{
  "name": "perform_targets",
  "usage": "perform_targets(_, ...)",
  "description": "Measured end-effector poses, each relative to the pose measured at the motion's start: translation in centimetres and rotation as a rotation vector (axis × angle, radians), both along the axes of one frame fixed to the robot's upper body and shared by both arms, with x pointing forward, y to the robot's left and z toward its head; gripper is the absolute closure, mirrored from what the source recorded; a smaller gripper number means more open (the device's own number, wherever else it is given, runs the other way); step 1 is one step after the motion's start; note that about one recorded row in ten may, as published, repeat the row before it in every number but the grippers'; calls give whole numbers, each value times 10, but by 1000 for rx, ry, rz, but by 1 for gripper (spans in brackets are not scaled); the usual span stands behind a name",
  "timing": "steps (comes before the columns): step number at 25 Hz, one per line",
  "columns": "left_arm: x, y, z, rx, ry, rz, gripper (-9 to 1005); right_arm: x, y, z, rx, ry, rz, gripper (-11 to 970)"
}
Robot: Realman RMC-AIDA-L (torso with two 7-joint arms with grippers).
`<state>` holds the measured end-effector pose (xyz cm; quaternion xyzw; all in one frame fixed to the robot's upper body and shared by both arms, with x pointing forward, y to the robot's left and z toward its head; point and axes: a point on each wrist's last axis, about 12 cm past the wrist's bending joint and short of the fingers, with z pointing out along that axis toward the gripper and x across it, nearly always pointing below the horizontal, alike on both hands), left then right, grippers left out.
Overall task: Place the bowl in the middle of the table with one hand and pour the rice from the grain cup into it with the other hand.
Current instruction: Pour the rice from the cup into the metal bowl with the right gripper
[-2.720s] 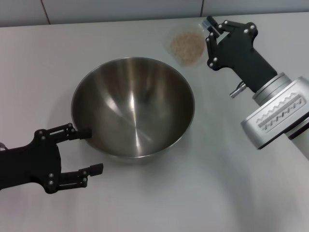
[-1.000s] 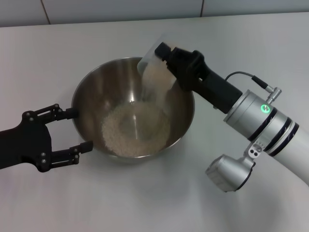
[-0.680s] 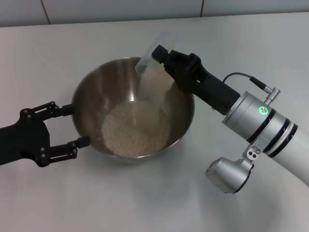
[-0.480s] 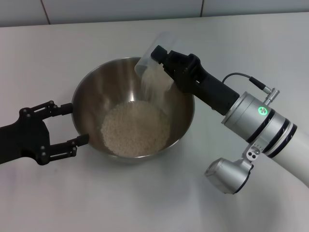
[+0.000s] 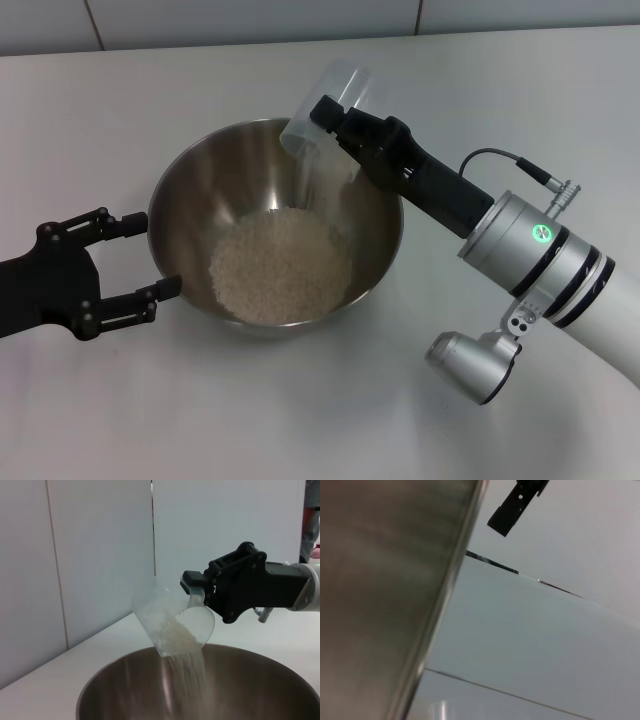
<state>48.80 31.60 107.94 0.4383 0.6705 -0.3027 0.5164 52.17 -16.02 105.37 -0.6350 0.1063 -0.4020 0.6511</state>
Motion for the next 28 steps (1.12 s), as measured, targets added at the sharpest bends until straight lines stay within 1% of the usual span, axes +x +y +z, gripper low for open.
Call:
perform_targets(7, 0, 0, 0, -4, 0, 3, 198, -2, 2, 0, -17, -19, 21, 859)
perform_targets(10, 0, 2, 0, -16, -6, 25, 198, -1, 2, 1, -24, -28, 17, 856)
perform_targets(14, 0, 3, 2, -17, -9, 24, 198, 0, 1, 1, -52, -65, 7, 853)
perform_targets(19, -1, 2, 2, -16, -10, 18, 198, 0, 1, 1, -55, -70, 3, 849)
perform_targets(20, -1, 2, 2, -16, -12, 18, 198, 1, 0, 2, -25, -39, 3, 848)
perform_targets(21, -1, 2, 2, -16, -12, 18, 198, 1, 0, 2, -25, -39, 3, 848)
perform_targets(22, -1, 3, 2, -15, -14, 19, 198, 1, 0, 3, 6, -10, 8, 847)
perform_targets(23, -1, 3, 2, -14, -15, 20, 198, -1, 1, 5, 102, 68, 22, 846)
perform_targets(24, -1, 3, 2, -13, -15, 21, 198, -1, 1, 5, 102, 68, 22, 845)
perform_targets(26, -1, 4, 1, -11, -14, 24, 198, -4, 2, 7, 219, 147, 20, 844)
perform_targets(27, -1, 4, 1, -11, -14, 25, 198, -4, 0, 11, 333, 218, 8, 843)
perform_targets(28, -1, 4, 2, -11, -15, 28, 198, -3, -1, 12, 390, 255, 0, 842)
